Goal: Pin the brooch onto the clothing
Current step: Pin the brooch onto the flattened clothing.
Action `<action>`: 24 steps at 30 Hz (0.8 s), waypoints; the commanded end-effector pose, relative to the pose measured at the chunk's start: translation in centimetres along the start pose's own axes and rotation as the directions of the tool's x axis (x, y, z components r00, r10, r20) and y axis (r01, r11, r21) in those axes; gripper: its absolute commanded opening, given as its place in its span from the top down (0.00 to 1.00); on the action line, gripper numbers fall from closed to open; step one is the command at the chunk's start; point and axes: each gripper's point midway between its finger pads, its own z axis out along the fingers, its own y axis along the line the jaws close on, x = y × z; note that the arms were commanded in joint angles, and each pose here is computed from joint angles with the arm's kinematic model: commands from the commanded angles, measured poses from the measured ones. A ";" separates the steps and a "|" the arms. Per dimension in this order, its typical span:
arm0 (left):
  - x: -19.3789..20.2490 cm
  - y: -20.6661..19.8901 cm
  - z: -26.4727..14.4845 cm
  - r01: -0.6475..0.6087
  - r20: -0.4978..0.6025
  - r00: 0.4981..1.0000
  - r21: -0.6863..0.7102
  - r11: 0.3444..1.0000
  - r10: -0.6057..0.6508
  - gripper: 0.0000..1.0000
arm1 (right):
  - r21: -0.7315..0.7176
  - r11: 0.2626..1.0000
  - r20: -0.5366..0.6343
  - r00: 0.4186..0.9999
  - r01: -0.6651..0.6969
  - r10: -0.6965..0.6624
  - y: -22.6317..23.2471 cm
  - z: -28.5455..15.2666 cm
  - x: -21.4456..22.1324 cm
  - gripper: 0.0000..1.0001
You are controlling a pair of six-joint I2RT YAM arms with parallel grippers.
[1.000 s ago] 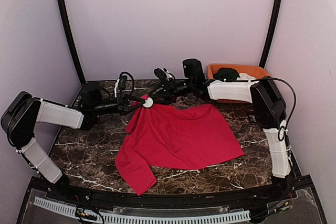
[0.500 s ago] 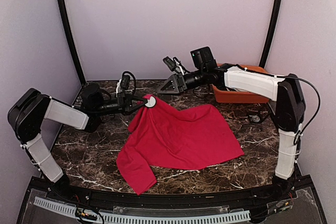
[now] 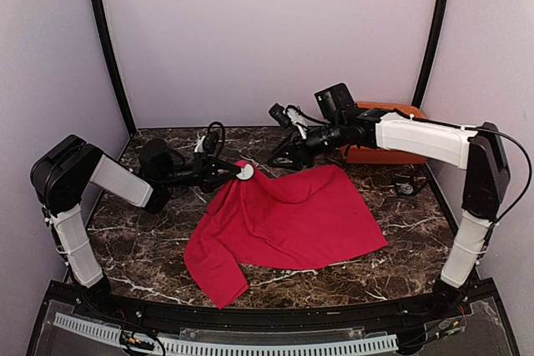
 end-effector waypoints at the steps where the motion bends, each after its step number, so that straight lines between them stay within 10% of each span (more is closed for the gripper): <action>1: 0.0 -6.3 0.1 -0.286 0.013 0.957 0.189 0.939 0.289 0.97 | 0.064 0.985 -0.066 0.986 0.160 -0.156 0.0 1.6 1.8 0.53; 8: 0.2 -6.3 0.3 -0.282 0.005 0.958 0.194 0.940 0.286 0.96 | 0.166 0.913 -0.100 0.927 0.373 -0.361 0.8 3.2 2.8 0.52; 19: 0.0 -6.0 0.4 -0.249 0.015 0.968 0.187 0.950 0.250 0.96 | 0.457 0.593 -0.095 0.699 0.663 -0.708 0.6 0.6 -0.4 0.53; 24: -0.5 -5.4 0.5 -0.181 0.028 0.983 0.175 0.968 0.179 0.96 | 0.470 0.354 -0.147 0.467 0.809 -0.872 1.7 1.5 0.7 0.54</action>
